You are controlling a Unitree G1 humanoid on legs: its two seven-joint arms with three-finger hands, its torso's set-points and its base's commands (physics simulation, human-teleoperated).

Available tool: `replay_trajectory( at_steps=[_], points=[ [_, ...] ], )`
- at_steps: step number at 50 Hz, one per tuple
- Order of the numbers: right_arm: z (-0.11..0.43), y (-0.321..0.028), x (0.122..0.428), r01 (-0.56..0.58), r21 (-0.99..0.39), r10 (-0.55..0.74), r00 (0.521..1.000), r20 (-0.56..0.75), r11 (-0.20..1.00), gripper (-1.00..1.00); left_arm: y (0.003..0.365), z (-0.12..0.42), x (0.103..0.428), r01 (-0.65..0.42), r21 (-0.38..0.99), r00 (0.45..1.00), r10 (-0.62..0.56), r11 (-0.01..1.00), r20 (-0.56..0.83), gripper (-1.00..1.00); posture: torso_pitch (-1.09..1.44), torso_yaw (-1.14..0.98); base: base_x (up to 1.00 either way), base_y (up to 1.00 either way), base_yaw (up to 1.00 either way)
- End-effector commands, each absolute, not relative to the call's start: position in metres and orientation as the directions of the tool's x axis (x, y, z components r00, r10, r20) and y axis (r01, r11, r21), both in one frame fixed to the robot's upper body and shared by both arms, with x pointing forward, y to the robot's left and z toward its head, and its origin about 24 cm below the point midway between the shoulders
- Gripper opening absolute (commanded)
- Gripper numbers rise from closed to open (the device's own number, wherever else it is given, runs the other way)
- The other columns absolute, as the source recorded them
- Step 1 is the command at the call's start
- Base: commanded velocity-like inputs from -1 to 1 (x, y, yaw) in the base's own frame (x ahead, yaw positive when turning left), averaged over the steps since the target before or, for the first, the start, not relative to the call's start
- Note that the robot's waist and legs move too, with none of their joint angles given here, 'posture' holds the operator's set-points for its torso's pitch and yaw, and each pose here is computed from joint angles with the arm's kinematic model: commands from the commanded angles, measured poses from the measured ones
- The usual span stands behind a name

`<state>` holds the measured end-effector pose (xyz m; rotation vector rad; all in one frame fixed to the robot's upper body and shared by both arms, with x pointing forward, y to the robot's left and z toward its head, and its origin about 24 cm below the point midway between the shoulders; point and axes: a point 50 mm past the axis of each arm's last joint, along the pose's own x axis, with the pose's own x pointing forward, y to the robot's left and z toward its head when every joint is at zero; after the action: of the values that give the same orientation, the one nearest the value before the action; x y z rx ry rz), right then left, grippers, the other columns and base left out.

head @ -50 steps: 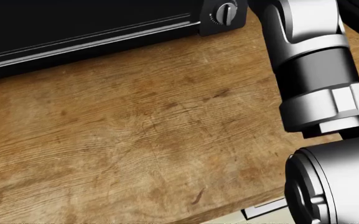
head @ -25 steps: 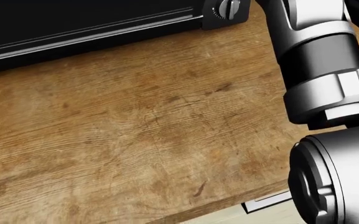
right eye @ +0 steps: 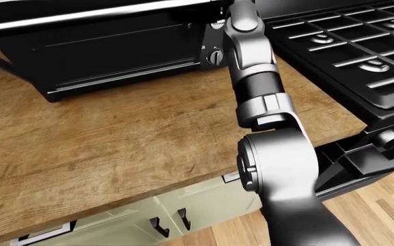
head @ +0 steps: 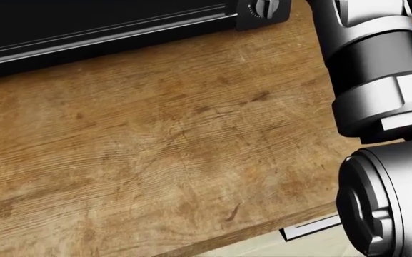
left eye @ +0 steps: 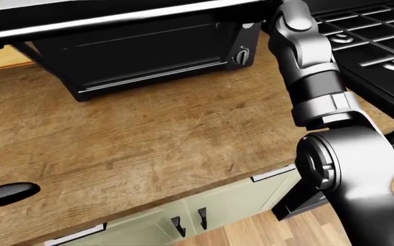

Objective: Close the toaster oven door.

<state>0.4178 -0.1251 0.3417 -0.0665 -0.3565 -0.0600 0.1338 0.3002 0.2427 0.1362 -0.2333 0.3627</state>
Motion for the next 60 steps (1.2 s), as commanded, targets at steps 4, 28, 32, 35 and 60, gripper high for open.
replay_trajectory(
  at_steps=[4,28,32,35,60],
  points=[
    [0.393,-0.128,0.399,0.075,0.005,-0.066,0.843,0.534,0.997,1.0,0.294,0.25,0.13,-0.357,0.107,0.902,0.313,0.928,0.297,1.0,0.0,0.0,0.0,0.0,0.0],
    [0.396,-0.13,0.398,0.077,0.01,-0.07,0.84,0.538,0.997,1.0,0.256,0.242,0.128,-0.125,0.09,0.963,0.098,0.988,0.251,1.0,0.0,0.0,0.0,0.0,0.0],
    [0.397,-0.13,0.398,0.078,0.01,-0.071,0.839,0.54,0.997,1.0,0.251,0.24,0.131,-0.095,0.111,0.966,0.065,0.989,0.249,1.0,0.0,0.0,0.0,0.0,0.0],
    [0.397,-0.13,0.398,0.077,0.01,-0.07,0.838,0.541,0.997,1.0,0.247,0.234,0.135,-0.078,0.116,0.971,0.049,0.99,0.235,1.0,0.0,0.0,0.0,0.0,0.0],
    [0.393,-0.133,0.399,0.082,0.022,-0.081,0.841,0.536,0.996,1.0,0.206,0.224,0.161,0.104,0.161,0.964,-0.14,0.981,0.228,1.0,0.0,0.0,0.0,0.0,0.0]
  ],
)
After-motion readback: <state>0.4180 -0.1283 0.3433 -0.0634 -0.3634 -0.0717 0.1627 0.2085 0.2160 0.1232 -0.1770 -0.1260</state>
